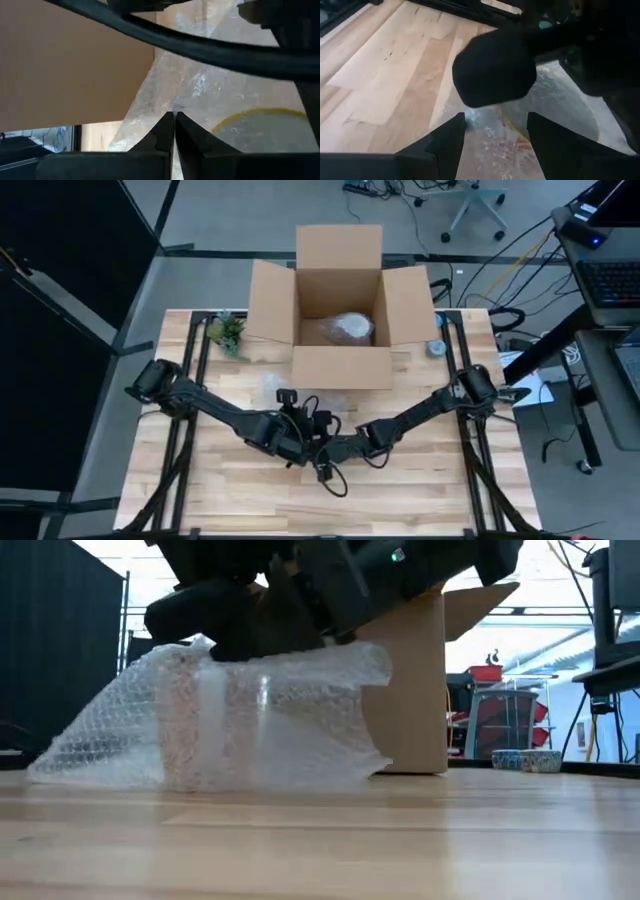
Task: Wrap mug
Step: Wrap the orange mug with bubble wrap
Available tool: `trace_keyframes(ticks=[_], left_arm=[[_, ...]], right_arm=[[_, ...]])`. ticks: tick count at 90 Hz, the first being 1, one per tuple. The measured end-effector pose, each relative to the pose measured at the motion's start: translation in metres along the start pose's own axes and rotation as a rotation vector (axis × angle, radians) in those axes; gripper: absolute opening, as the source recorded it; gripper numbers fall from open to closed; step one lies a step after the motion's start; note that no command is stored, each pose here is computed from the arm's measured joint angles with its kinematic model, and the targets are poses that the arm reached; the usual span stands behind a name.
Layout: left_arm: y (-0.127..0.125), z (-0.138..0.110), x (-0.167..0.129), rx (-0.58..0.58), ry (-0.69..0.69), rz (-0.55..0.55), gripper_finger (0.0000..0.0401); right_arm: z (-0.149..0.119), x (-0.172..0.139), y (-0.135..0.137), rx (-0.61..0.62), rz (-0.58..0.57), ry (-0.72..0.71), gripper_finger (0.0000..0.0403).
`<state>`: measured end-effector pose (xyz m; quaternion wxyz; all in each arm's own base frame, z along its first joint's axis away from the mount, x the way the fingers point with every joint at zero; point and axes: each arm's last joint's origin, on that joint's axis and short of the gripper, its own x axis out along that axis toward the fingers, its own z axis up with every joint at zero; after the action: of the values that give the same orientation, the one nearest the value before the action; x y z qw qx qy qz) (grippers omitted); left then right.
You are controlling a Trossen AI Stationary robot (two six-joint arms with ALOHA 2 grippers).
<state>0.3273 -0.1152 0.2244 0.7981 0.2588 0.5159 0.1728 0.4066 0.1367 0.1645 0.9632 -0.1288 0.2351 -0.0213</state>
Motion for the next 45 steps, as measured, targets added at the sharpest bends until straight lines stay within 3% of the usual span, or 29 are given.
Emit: trace_keyframes(ticks=[45], left_arm=[[0.023, 0.013, -0.056, 0.063, 0.055, -0.027, 0.0]], right_arm=[[0.0, -0.001, 0.001, -0.004, -0.004, 0.003, 0.0201]])
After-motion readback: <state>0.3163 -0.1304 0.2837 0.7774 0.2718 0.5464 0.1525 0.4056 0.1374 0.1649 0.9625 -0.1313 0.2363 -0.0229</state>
